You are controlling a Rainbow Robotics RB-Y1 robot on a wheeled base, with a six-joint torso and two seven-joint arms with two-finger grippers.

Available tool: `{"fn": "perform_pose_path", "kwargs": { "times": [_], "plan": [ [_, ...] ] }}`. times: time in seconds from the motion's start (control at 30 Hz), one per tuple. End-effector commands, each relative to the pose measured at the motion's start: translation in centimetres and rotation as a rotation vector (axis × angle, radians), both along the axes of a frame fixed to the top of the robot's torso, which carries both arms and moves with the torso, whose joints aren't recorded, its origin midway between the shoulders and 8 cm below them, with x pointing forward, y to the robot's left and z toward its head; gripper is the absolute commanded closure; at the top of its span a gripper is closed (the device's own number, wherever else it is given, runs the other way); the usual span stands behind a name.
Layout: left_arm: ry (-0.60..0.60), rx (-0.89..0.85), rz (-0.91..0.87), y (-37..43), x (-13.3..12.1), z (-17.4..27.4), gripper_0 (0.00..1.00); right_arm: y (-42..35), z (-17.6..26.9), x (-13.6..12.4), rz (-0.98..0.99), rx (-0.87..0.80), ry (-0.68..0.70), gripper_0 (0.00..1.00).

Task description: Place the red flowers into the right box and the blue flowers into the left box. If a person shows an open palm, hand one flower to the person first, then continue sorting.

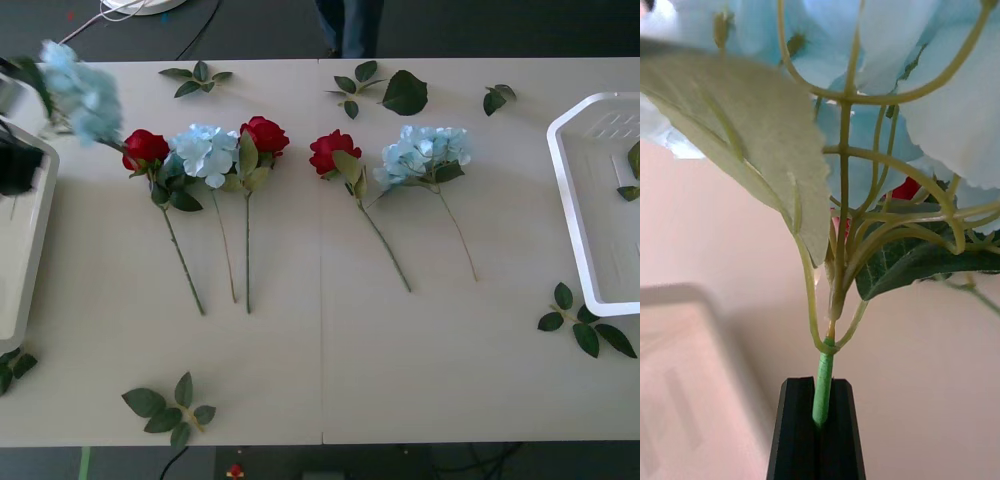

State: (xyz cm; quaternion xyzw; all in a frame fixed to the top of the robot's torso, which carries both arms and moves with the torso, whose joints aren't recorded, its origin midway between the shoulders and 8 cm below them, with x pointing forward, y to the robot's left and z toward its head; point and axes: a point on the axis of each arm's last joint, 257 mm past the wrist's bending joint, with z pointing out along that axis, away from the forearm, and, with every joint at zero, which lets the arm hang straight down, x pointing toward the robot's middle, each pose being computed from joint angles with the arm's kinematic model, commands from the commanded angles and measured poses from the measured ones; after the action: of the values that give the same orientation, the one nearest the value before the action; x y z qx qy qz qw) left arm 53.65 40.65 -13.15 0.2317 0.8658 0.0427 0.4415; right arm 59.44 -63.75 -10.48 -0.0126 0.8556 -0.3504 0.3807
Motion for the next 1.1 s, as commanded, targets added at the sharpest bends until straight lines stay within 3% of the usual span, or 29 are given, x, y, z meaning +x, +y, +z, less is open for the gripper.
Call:
{"fn": "perform_pose_path", "kwargs": {
  "times": [0.03, 0.2, 0.23, 0.3, 0.47, 0.73, 0.87, 1.1],
  "plan": [
    [0.031, -0.094, 0.106, 2.6, -1.7, 3.3, 1.0, -1.8, 3.8, 0.2, -0.007, -0.075, -0.022, 1.0],
    [0.113, -0.161, 0.174, 4.8, -4.5, 4.0, 1.0, -1.7, 2.1, 0.0, -0.02, -0.037, -0.008, 0.99],
    [0.128, -0.179, 0.201, 5.8, -5.4, 4.1, 1.0, -1.3, 1.5, 0.1, -0.019, -0.017, -0.007, 0.7],
    [0.145, -0.219, 0.245, 7.3, -6.7, 4.1, 1.0, -0.8, 0.6, 0.2, -0.018, 0.015, -0.008, 0.0],
    [0.153, -0.272, 0.378, 12.0, -8.2, 2.9, 1.0, 0.0, 0.0, 0.5, -0.013, 0.04, -0.012, 0.0],
    [0.034, -0.288, 0.57, 19.9, -7.2, 1.5, 1.0, 0.6, 0.0, 1.0, 0.001, 0.044, -0.018, 0.0],
    [-0.046, -0.229, 0.671, 24.7, -7.4, 1.7, 1.0, 2.7, -0.6, 1.6, 0.027, 0.151, -0.042, 0.0],
    [-0.043, -0.217, 0.715, 26.3, -8.0, 1.1, 1.0, 7.9, -2.3, 1.9, 0.079, 0.396, -0.08, 0.0]
  ]
}}
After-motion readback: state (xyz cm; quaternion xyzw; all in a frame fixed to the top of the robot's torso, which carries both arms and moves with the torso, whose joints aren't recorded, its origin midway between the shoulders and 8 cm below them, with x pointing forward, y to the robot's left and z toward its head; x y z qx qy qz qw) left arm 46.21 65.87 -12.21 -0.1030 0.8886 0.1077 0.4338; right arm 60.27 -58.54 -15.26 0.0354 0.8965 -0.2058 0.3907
